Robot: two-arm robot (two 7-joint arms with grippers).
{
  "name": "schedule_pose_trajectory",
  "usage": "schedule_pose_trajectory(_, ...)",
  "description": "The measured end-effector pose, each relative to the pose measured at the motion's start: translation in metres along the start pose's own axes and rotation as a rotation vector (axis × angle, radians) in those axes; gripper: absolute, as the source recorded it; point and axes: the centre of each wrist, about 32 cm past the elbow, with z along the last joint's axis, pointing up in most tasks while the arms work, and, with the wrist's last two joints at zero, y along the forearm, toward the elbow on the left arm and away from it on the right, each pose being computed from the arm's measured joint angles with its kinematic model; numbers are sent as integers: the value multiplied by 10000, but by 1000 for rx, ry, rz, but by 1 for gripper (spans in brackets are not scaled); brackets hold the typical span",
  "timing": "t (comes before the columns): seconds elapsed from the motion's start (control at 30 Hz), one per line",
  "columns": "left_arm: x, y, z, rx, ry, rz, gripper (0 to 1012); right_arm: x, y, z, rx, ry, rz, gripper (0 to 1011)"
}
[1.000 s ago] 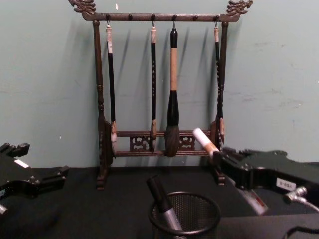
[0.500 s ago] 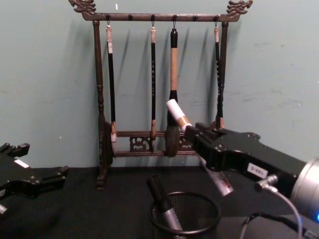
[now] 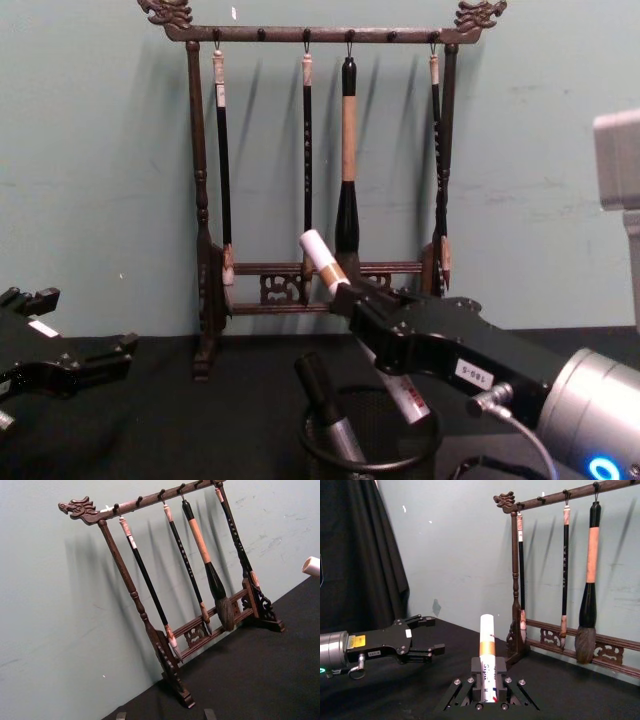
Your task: Pick up the water-based marker from the table and place it into the pen holder.
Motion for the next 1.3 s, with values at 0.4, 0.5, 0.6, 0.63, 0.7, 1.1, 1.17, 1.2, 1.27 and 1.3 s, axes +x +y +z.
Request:
schedule_pose_trajectory(0.4, 0, 0, 0, 0, 0, 0, 1001, -51, 56, -81, -15, 16, 15, 172)
schedule_pose_trajectory(0.5, 0, 0, 0, 0, 0, 0, 1001, -61, 56, -91, -19, 16, 14, 171)
schedule_pose_trajectory(0.6, 0, 0, 0, 0, 0, 0, 1001, -64, 45, -100, -26, 12, 14, 171)
schedule_pose_trajectory(0.63, 0, 0, 0, 0, 0, 0, 1001, -66, 42, -99, -29, 9, 14, 171)
schedule_pose_trajectory(0.7, 0, 0, 0, 0, 0, 0, 1001, -69, 37, -98, -32, 4, 15, 171)
schedule_pose_trajectory(1.1, 0, 0, 0, 0, 0, 0, 1001, -68, 37, -97, -33, 4, 14, 173)
schedule_pose_trajectory(1.17, 0, 0, 0, 0, 0, 0, 1001, -68, 37, -96, -33, 5, 13, 223)
schedule_pose_trajectory(1.2, 0, 0, 0, 0, 0, 0, 1001, -68, 37, -96, -33, 5, 13, 257)
schedule_pose_trajectory(1.27, 0, 0, 0, 0, 0, 0, 1001, -67, 37, -96, -33, 5, 13, 316)
schedule_pose_trajectory(1.3, 0, 0, 0, 0, 0, 0, 1001, -67, 37, -96, -33, 5, 13, 358)
